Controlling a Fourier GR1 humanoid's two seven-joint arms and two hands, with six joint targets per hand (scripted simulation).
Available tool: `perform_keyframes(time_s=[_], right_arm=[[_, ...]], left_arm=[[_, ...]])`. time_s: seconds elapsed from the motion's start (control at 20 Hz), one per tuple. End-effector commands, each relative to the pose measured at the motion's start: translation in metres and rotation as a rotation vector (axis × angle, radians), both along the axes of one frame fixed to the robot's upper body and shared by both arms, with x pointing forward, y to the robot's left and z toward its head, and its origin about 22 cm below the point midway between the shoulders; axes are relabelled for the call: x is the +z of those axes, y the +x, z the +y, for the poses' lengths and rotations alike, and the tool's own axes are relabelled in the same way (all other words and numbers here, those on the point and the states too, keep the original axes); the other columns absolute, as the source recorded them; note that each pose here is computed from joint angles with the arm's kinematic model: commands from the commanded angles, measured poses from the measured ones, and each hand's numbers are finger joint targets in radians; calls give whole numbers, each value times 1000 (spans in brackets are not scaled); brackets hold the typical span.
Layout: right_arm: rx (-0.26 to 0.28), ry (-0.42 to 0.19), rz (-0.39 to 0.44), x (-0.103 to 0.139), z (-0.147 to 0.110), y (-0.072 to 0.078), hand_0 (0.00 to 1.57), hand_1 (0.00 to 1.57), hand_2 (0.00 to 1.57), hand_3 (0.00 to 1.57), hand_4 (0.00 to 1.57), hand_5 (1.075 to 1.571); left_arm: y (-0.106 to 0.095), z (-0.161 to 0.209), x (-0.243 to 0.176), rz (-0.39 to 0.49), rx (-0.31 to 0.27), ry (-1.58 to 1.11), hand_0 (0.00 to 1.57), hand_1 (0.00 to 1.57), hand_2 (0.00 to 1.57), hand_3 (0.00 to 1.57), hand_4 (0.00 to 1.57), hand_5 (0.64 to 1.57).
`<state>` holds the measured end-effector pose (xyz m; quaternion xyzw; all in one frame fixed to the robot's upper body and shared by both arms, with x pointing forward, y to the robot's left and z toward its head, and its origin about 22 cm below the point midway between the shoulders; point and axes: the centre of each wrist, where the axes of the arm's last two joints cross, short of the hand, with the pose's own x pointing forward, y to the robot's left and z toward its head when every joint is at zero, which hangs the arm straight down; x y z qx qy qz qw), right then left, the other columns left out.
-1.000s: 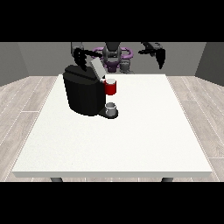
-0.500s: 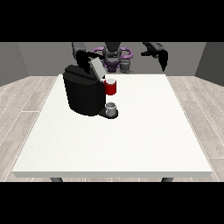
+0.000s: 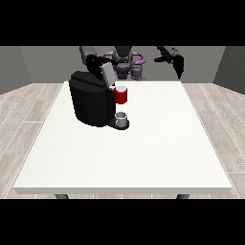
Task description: Insert the coffee pod into the coffee machine and close the lid
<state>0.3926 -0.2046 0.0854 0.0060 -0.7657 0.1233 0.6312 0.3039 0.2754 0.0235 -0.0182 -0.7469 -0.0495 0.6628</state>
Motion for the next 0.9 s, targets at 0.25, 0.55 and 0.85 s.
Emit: perform_keyframes(time_s=[0.25, 0.55, 0.85], right_arm=[[70, -81, -25, 38, 33, 14, 0, 0, 0, 0, 0, 1571], [77, -138, -63, 20, 48, 5, 0, 0, 0, 0, 124, 1571], [60, -105, -90, 38, 41, 21, 0, 0, 0, 0, 125, 1571]], left_arm=[[16, 1, 11, 1, 9, -9, 0, 0, 0, 0, 121, 1571], [6, 2, -1, 3, -10, -11, 0, 0, 0, 0, 0, 1571], [3, -33, 12, -96, -64, -5, 0, 0, 0, 0, 185, 1571]])
